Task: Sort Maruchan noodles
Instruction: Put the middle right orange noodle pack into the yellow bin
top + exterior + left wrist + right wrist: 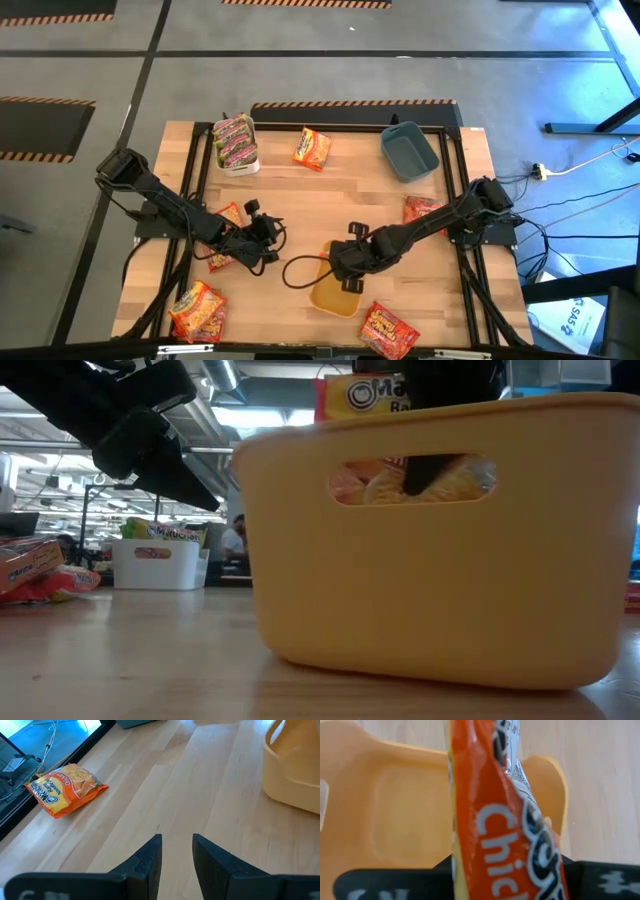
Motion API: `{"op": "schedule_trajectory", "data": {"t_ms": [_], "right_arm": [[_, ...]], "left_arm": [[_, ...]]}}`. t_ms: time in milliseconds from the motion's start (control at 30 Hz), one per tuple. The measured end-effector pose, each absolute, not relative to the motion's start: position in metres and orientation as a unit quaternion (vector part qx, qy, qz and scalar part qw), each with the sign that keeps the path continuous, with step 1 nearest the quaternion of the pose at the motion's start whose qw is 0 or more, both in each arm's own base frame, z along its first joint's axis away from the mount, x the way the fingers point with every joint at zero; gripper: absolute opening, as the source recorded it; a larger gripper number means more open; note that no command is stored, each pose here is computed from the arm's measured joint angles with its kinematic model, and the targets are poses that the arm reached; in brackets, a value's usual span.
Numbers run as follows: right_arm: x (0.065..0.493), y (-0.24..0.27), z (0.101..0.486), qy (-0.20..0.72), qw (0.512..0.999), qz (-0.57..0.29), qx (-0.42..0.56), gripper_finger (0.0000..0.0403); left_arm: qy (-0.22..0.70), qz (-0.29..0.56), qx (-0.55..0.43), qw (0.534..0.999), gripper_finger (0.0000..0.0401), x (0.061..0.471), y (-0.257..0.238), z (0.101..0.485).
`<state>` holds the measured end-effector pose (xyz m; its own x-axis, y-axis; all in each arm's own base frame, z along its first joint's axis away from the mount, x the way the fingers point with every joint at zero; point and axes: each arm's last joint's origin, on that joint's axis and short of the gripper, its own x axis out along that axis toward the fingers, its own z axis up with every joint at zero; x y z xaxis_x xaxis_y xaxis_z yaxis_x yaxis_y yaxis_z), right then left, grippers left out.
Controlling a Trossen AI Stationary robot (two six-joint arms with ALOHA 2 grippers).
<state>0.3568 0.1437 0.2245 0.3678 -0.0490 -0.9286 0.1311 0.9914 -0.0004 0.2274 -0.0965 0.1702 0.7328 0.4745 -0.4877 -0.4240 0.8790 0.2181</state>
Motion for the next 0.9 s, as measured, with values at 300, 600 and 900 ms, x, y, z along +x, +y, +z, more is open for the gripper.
{"op": "schedule_trajectory", "data": {"t_ms": [300, 600, 900], "right_arm": [[0.351, 0.136, 0.210, 0.584, 0.806, -0.083, 0.054, 0.0073], [0.346, 0.116, 0.180, 0.601, 0.788, -0.095, 0.101, 0.0073], [0.347, 0.116, 0.174, 0.595, 0.799, -0.062, 0.056, 0.0073]], "left_arm": [[0.272, 0.241, 0.044, 0.931, 0.0101, 0.228, -0.097, 0.171], [0.269, 0.241, 0.042, 0.932, 0.0101, 0.228, -0.097, 0.171], [0.266, 0.239, 0.042, 0.933, 0.0101, 0.229, -0.097, 0.172]]}}
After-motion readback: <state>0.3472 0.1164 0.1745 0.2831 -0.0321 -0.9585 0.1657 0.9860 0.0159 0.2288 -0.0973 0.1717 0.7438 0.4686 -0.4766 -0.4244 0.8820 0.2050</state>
